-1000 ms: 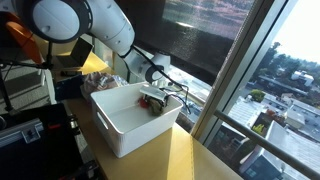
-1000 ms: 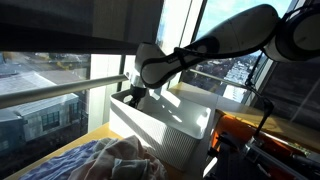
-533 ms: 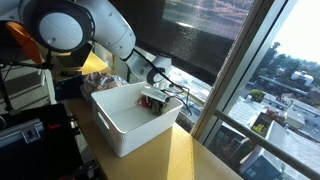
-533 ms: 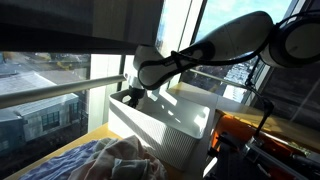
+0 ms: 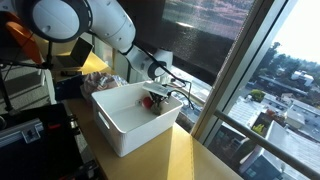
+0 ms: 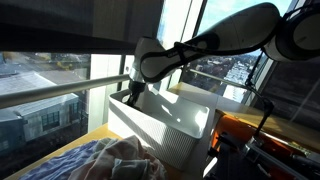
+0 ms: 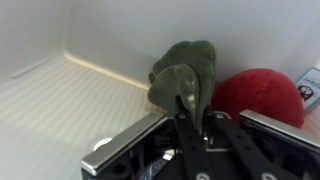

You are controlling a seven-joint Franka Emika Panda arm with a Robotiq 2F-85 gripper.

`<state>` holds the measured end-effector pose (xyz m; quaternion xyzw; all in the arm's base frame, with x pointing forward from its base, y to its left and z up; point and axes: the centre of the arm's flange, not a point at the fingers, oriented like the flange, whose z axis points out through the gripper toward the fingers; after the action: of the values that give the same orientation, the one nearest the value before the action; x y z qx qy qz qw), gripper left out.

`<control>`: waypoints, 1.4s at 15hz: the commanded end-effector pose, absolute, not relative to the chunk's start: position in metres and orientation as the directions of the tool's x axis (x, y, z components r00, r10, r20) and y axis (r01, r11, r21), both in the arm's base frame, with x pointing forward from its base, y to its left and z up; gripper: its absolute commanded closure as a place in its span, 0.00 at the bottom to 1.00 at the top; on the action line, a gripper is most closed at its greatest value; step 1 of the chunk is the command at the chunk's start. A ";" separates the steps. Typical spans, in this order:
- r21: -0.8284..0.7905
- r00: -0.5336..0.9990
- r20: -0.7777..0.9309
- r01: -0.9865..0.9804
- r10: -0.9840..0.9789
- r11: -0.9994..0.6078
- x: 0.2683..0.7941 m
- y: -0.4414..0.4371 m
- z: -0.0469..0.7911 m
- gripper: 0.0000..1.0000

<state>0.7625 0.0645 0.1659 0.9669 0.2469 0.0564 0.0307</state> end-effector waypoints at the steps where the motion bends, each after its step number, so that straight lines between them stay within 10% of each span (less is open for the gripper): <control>1: 0.101 0.860 0.124 0.485 0.495 -0.869 0.716 0.082 0.241 0.99; 12: 0.253 0.725 0.317 0.557 0.612 -0.791 0.621 0.198 0.430 0.97; 21: 0.248 0.690 0.221 0.643 0.689 -0.724 0.500 0.293 0.357 0.97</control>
<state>0.5268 0.2951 0.3848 0.9167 0.3616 0.1544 0.0705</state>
